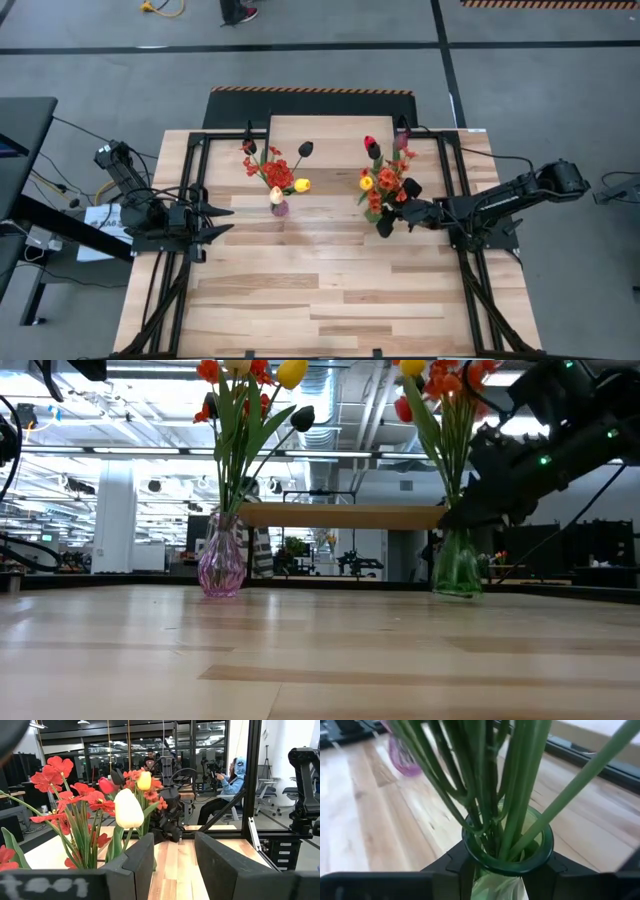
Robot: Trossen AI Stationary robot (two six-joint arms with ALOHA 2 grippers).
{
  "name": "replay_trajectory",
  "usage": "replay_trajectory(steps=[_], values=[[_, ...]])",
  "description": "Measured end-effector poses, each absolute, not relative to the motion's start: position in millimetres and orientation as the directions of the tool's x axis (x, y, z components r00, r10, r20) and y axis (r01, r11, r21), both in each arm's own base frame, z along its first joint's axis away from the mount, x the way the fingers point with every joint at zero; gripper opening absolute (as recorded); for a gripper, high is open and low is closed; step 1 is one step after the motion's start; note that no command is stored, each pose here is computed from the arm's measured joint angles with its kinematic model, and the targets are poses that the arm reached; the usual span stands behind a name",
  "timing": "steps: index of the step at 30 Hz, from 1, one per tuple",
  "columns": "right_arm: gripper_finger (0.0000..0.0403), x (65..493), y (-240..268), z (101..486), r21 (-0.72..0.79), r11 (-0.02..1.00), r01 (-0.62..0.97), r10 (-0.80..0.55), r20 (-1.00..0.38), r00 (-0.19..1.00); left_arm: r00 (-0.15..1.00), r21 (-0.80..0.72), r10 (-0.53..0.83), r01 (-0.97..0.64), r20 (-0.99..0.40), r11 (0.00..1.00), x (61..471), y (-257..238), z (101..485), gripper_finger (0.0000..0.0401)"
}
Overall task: Pick and place flowers into a vace then onto a shelf
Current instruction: Put the green vase on the shelf
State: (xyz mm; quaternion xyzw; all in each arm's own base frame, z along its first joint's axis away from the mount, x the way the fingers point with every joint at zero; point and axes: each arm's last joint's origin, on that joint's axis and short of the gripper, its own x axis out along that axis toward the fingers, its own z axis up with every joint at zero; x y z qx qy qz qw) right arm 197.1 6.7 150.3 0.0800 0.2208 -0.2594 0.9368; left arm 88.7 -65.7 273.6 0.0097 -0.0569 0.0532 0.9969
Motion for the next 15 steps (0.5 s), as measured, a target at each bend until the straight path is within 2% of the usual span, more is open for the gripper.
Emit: replay_trajectory(steps=[9,15], values=[[0.0105,212.3,11.7,173.9,0.06,0.878,0.475,-0.4,-0.451,0.798,0.988,0.01,0.105,-0.107,0.114,0.994,88.7,-65.7,273.6,0.0134],[0.0127,223.0,12.9,198.2,0.022,0.879,0.476,-0.405,-0.493,0.77,0.988,0.008,0.105,-0.107,0.114,0.994,88.7,-65.7,273.6,0.0134]])
